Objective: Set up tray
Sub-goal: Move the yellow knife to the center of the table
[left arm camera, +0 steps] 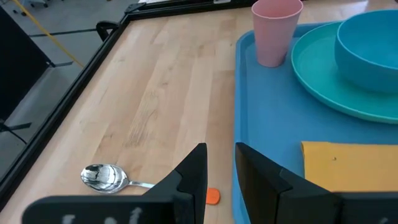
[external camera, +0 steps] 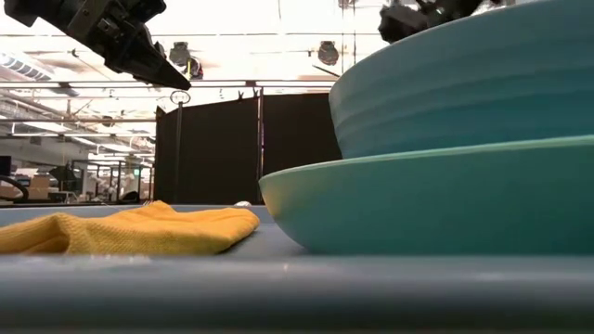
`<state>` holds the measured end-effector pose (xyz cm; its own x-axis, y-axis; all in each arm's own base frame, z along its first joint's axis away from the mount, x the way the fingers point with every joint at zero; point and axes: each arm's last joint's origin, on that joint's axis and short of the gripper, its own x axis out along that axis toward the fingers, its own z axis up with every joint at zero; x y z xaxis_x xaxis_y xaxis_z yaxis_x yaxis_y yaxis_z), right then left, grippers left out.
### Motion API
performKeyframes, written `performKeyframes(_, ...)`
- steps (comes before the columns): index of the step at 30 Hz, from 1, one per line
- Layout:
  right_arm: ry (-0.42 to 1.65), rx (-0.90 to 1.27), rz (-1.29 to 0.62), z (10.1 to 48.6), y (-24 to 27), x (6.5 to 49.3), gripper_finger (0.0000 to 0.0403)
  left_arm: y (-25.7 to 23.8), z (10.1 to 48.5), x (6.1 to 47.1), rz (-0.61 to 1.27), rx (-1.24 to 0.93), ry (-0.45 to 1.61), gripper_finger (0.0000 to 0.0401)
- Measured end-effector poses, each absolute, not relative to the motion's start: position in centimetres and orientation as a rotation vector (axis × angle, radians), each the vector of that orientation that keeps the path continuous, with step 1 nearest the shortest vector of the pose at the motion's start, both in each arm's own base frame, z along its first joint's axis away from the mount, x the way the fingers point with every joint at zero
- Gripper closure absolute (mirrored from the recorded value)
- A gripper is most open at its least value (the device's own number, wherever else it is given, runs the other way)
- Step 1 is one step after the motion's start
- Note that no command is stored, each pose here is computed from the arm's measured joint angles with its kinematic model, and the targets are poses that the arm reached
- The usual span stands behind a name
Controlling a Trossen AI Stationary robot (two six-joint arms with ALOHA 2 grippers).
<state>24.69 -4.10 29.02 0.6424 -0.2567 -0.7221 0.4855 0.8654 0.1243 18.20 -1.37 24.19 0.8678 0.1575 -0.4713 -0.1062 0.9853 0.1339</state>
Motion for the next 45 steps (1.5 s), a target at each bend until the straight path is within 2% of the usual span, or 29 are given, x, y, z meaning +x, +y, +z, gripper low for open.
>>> performKeyframes(7, 0.872, 0.257, -0.302, 28.4, -0.4, 29.4, 0.0365, -1.4, 24.2, 18.2, 0.138, 0.109, 0.5, 0.0313)
performKeyframes(14, 0.992, 0.254, -0.277, 26.6, 1.9, 32.4, 0.0365, -1.4, 24.2, 18.2, 0.14, 0.109, 0.497, 0.0313)
performKeyframes(29, 0.977, 0.398, -0.054, 26.0, 3.5, 36.6, 0.0365, -1.4, 24.4, 18.3, 0.139, 0.107, 0.475, 0.0313)
performKeyframes(45, 0.921, 0.356, 0.029, 24.4, 3.1, 38.8, 0.0365, -1.4, 24.5, 18.4, 0.139, 0.108, 0.467, 0.0313)
